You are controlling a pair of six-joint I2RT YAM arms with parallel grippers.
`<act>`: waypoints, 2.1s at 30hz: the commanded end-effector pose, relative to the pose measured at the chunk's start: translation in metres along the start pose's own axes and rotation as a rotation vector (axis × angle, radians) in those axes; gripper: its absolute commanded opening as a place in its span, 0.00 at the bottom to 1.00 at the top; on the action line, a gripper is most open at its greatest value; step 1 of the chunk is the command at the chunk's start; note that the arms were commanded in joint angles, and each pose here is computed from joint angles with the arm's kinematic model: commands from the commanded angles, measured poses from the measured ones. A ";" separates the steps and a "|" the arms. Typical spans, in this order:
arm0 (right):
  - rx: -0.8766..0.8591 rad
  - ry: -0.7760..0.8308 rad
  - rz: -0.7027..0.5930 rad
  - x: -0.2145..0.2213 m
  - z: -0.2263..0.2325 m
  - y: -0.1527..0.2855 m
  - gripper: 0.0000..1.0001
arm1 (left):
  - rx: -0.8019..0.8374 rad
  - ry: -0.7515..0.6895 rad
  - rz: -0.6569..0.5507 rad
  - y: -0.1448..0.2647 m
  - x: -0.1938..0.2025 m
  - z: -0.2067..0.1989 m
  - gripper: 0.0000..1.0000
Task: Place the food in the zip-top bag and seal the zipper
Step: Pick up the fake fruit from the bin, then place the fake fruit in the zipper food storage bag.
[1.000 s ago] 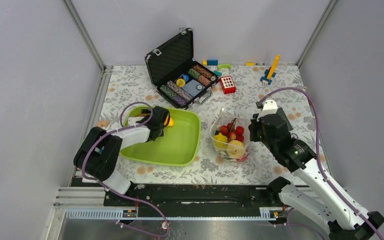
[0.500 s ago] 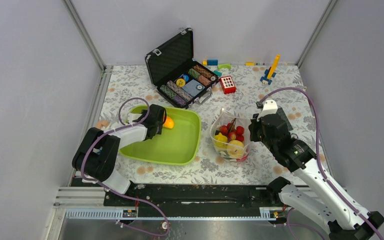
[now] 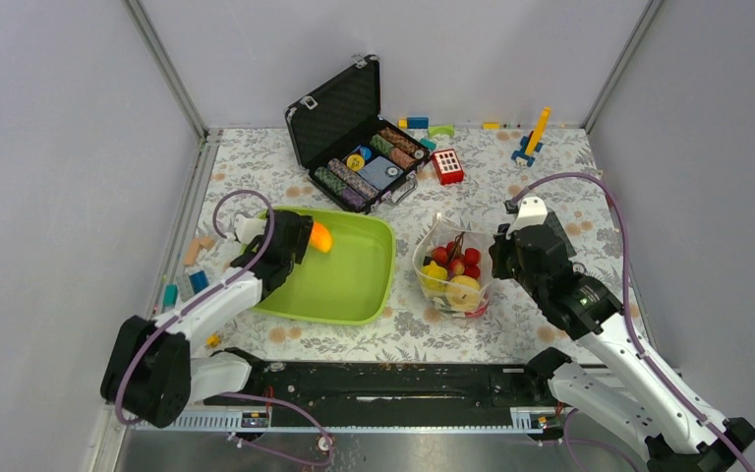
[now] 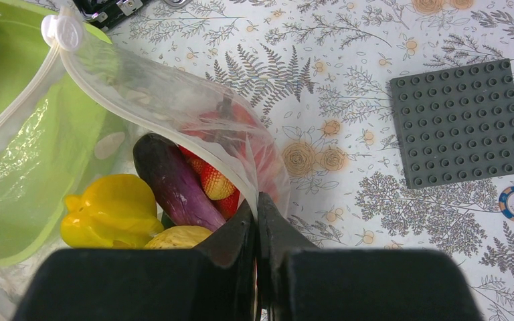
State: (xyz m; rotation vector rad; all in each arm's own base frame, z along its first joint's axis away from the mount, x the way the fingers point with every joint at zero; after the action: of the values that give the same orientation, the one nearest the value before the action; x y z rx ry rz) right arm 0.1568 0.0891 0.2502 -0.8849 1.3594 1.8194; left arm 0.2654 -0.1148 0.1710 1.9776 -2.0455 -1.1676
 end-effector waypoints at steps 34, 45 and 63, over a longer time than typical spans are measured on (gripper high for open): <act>-0.087 -0.026 -0.007 -0.004 0.008 0.003 0.06 | 0.977 -0.374 0.264 0.165 0.122 -0.139 0.16; -0.081 -0.028 -0.016 -0.004 0.007 0.005 0.06 | 0.650 -0.419 0.276 0.176 0.170 -0.128 0.15; -0.097 -0.032 -0.017 -0.004 0.007 0.007 0.07 | 0.593 -0.415 0.338 0.181 0.198 -0.128 0.62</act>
State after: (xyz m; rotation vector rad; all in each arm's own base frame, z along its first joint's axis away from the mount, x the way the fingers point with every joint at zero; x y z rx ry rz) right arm 0.1513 0.0938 0.2533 -0.9044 1.2948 1.8969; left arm 0.1463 -0.3601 0.2508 1.4768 -3.0914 -1.1607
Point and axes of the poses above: each gripper's point midway between its finger pads, its own y axis back along the fingers, its own z axis along the line the jaws close on, x = y × z, the point moved 9 cm from there along y, back along the fingers, and after that the axes turned 8 degrees about -y, right-handed, at the moved point
